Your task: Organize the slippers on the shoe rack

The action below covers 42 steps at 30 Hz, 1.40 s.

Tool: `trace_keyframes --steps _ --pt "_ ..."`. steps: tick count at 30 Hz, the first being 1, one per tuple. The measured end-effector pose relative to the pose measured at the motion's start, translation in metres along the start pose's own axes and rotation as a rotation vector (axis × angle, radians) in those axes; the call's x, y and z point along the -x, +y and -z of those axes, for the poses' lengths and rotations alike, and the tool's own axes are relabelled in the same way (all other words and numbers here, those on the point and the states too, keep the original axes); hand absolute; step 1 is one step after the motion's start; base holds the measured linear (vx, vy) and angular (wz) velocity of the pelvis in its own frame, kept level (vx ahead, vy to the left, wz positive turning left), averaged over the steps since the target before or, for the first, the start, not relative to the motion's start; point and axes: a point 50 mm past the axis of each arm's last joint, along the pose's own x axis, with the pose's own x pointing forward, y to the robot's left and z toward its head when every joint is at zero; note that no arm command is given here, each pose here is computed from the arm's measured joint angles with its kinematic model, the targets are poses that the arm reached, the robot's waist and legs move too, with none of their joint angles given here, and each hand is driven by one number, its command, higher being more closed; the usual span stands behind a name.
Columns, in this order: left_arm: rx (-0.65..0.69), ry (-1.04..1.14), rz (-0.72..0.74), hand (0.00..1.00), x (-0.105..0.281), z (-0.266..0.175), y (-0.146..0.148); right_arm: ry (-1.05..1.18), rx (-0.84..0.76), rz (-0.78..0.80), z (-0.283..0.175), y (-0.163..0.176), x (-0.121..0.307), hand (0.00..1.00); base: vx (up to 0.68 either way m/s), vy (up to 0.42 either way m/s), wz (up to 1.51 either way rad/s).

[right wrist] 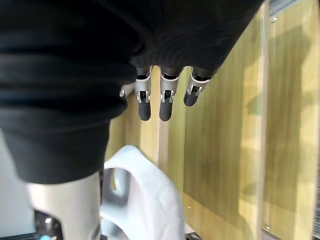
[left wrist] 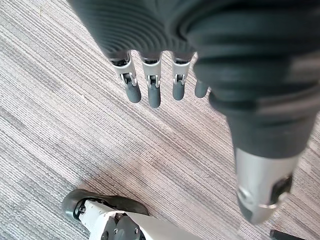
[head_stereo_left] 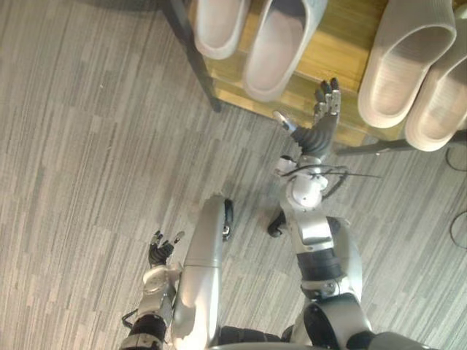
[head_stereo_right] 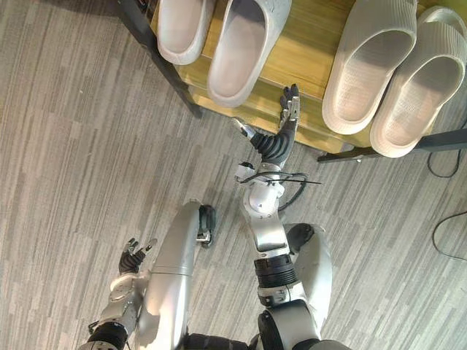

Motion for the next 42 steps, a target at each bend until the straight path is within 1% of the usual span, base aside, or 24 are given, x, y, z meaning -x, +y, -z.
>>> trace_keyframes --steps 10,16,27,32,42 --pt "-0.024 0.001 0.011 0.00 -0.001 -0.002 -0.003 0.076 -0.043 -0.016 0.012 0.006 -0.006 0.00 -0.03 0.010 0.02" --pt "-0.019 0.001 0.018 0.00 -0.002 -0.003 -0.007 0.062 -0.095 -0.017 0.003 0.011 -0.013 0.00 -0.03 0.009 0.05" --pt "-0.013 0.001 0.028 0.00 -0.003 -0.005 -0.013 0.056 -0.133 -0.029 -0.004 0.021 -0.024 0.00 -0.01 0.006 0.03" --pt "-0.014 0.009 0.030 0.00 -0.004 -0.004 -0.015 0.092 -0.108 -0.039 0.005 0.025 -0.027 0.00 -0.02 0.006 0.00" --pt "0.003 -0.001 0.049 0.00 -0.005 -0.008 -0.024 0.046 -0.126 -0.074 -0.013 0.040 -0.043 0.00 -0.01 0.002 0.00"
